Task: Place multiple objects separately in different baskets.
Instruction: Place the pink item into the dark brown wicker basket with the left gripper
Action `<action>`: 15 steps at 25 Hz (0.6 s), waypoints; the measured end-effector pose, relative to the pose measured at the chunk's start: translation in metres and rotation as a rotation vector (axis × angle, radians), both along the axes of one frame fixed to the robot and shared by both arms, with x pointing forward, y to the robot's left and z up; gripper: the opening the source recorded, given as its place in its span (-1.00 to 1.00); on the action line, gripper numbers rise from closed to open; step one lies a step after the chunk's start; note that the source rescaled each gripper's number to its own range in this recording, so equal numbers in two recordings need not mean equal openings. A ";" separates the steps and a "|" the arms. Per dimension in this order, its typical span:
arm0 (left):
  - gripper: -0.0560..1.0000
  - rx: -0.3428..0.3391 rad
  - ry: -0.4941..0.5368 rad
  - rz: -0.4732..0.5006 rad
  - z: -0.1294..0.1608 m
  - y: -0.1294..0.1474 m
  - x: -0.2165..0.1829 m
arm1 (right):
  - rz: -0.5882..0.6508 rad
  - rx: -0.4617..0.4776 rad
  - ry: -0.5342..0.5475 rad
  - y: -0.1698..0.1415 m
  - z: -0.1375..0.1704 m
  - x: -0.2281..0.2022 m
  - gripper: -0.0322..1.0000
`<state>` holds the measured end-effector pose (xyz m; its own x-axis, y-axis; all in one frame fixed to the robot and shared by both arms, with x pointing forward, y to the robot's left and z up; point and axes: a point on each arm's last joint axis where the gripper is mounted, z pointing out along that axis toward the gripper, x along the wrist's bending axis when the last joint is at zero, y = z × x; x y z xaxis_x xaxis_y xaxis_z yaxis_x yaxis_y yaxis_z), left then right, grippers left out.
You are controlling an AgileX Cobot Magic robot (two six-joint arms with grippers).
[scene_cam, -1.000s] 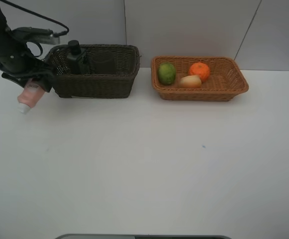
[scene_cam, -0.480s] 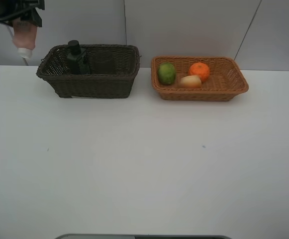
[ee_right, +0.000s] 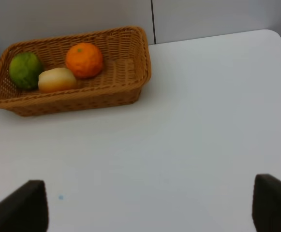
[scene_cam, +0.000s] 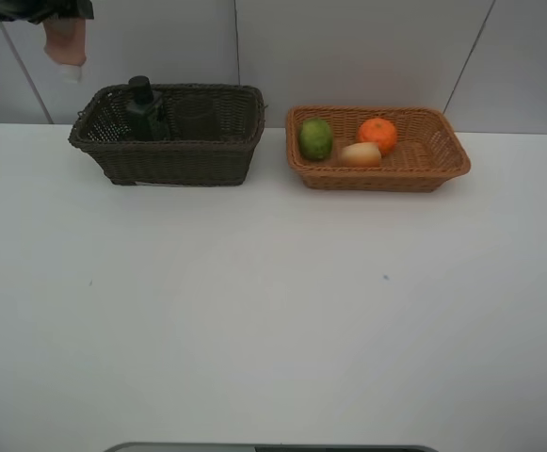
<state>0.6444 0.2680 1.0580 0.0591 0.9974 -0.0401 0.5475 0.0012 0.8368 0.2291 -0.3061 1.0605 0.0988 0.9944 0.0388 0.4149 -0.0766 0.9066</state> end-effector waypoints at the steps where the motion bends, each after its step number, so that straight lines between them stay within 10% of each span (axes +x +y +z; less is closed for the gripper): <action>1: 0.44 0.000 -0.001 0.000 -0.003 0.000 0.002 | 0.000 0.000 0.000 0.000 0.000 0.000 0.63; 15: 0.44 0.010 0.121 0.001 -0.087 -0.002 0.031 | 0.000 0.000 0.000 0.000 0.000 0.000 0.63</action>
<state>0.6756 0.2655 0.9708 0.0530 0.9979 -0.0368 0.6443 -0.0060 0.7648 0.2291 -0.3061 1.0605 0.0988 0.9944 0.0388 0.4149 -0.0766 0.9066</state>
